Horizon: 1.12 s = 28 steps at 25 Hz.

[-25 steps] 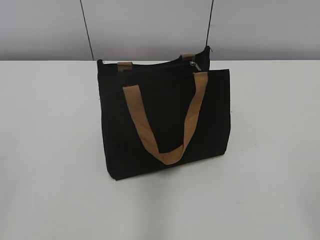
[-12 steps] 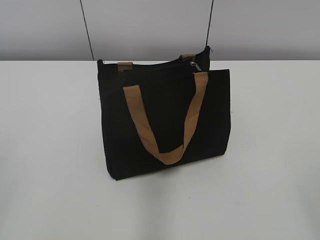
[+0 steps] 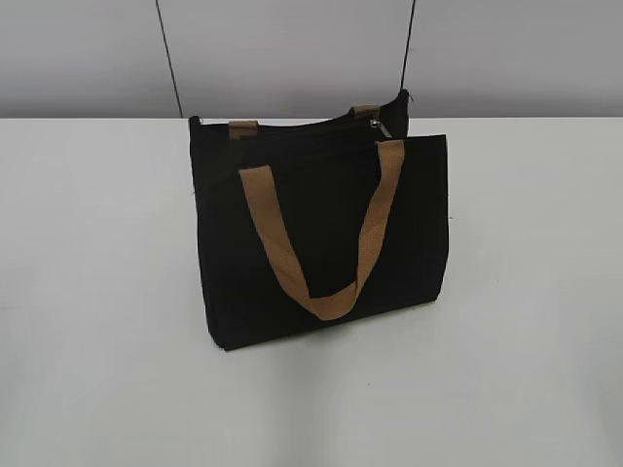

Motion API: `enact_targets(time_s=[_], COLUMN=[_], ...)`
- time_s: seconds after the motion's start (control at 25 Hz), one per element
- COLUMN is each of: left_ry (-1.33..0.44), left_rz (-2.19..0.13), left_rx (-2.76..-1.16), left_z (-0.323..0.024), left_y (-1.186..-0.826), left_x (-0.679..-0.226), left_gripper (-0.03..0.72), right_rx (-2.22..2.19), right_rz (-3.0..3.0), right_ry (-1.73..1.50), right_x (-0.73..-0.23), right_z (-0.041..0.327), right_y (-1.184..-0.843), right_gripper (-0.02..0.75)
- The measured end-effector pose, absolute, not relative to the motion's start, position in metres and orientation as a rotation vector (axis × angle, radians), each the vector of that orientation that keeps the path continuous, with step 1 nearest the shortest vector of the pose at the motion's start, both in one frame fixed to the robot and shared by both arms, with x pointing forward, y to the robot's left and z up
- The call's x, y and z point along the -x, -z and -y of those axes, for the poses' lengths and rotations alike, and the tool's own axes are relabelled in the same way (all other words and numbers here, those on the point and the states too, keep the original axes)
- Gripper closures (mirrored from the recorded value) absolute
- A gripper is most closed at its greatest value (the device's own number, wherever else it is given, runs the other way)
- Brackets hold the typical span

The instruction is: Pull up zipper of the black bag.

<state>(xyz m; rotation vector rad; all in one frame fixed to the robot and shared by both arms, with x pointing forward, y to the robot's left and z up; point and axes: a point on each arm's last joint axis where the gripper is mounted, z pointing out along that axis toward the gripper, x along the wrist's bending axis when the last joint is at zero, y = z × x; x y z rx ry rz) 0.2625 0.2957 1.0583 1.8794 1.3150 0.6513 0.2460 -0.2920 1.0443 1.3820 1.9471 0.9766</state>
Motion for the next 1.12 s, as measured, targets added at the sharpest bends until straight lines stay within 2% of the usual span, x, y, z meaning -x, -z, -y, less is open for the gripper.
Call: enact_targets(time_s=[0.64, 1.12], left_ry=[-0.894, -0.92], left_rz=[-1.452, -1.479], left_rx=[-1.573, -1.544], left_z=[-0.307, -0.307], left_y=[-1.06, -1.06], left_x=[-0.232, -0.23], left_gripper=[0.307, 0.307], right_rx=[-1.465, -1.467], right_rz=[-1.71, -1.709], right_ry=[-0.957, -0.959], right_x=[-0.233, -0.233], right_z=[0.294, 0.294], right_y=[-1.045, -1.045], right_gripper=[0.296, 0.296])
